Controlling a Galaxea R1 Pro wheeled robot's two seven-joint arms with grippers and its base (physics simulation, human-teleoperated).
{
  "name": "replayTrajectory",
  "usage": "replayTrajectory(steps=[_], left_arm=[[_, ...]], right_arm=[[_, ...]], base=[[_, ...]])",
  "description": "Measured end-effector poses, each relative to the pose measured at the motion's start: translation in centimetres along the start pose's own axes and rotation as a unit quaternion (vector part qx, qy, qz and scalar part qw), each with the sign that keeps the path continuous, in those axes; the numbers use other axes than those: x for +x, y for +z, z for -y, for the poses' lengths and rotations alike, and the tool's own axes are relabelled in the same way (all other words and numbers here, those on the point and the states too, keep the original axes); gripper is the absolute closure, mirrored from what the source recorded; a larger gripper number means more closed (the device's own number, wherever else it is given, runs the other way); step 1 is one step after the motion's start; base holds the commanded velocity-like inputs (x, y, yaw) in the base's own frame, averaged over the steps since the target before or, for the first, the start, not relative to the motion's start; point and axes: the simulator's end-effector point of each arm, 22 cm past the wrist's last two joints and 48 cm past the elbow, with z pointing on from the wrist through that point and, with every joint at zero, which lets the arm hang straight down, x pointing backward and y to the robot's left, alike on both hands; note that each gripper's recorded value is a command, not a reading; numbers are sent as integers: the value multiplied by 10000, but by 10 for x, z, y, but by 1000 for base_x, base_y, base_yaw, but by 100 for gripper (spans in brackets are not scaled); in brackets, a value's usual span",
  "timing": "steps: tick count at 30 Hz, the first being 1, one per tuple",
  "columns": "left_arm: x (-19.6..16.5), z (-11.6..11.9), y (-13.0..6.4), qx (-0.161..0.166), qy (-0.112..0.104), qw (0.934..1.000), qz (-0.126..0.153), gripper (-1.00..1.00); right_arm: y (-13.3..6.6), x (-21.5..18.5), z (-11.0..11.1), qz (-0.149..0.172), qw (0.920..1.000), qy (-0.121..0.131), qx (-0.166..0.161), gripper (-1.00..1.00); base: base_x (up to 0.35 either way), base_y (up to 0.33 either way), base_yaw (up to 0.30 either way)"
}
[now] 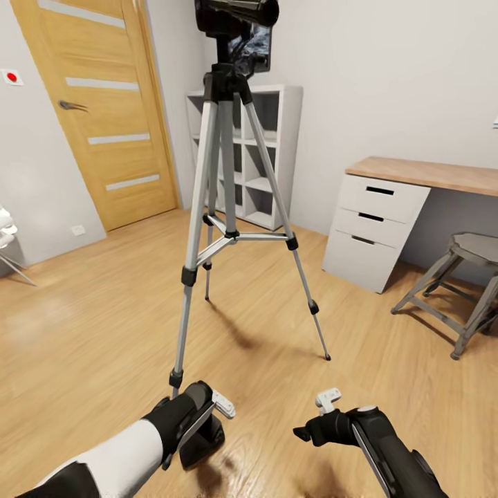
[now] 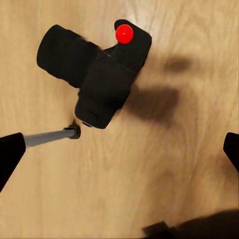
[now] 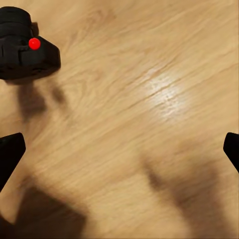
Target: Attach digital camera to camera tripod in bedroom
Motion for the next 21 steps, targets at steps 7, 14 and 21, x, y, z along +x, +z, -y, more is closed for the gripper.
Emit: replayTrajectory(steps=[7, 14, 21], left_arm=[[-8, -5, 5, -33, 132, 9999, -45, -100], [-11, -8, 6, -43, 164, 9998, -49, -100], [-17, -6, 4, -73, 200, 9998, 25, -100]], right_arm=[[10, 11, 2, -112, 9999, 42, -28, -100], [12, 14, 3, -135, 9999, 59, -35, -100], [12, 13, 3, -121, 9999, 60, -34, -100]], base=[[0, 0, 0], [0, 0, 0], [0, 0, 0]])
